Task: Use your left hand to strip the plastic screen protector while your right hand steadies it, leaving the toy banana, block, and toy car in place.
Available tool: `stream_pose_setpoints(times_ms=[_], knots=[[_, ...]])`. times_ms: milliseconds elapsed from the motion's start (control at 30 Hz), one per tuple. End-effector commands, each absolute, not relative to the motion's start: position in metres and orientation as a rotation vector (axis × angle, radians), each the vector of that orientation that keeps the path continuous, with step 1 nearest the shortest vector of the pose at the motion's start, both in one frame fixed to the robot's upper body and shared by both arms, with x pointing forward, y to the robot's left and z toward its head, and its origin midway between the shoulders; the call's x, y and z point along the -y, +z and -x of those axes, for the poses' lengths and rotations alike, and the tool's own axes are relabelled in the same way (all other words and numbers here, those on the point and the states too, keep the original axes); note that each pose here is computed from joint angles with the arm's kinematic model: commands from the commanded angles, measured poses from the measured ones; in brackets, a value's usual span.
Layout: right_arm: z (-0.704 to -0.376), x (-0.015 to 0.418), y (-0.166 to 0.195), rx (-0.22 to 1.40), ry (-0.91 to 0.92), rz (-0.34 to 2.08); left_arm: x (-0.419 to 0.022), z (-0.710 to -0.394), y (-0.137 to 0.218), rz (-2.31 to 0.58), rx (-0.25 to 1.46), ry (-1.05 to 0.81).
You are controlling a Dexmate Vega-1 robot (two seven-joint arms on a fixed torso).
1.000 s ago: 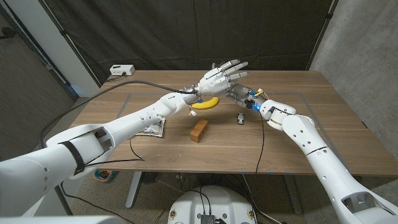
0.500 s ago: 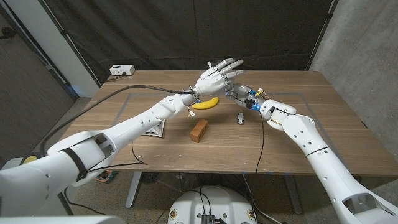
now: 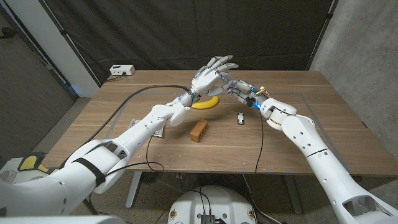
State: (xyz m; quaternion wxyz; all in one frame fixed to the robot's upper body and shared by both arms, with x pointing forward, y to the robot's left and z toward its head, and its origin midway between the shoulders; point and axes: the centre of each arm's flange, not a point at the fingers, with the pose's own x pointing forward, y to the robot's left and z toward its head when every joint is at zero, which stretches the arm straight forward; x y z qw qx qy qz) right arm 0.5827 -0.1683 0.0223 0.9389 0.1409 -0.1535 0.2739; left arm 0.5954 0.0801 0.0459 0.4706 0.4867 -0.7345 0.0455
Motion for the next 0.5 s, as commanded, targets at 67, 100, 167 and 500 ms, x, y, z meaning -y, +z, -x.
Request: stream_pose_setpoints(times_ms=[67, 100, 167, 500], knots=[[-0.5855, 0.1753, 0.0244, 0.331, 0.486, -0.285, -0.0873, -0.5961, 0.0477, -0.821, 1.531, -0.262], [-0.5855, 0.1753, 0.0243, 0.332, 0.487, -0.287, -0.0866, -0.5963, 0.0483, -0.81, 1.511, -0.287], [-0.5852, 0.1753, 0.0245, 0.335, 0.482, -0.286, -0.0844, -0.5963, 0.0487, -0.794, 1.487, -0.315], [-0.584, 0.1755, 0.0265, 0.339, 0.478, -0.283, -0.0784, -0.598, 0.0506, -0.742, 1.386, -0.464]])
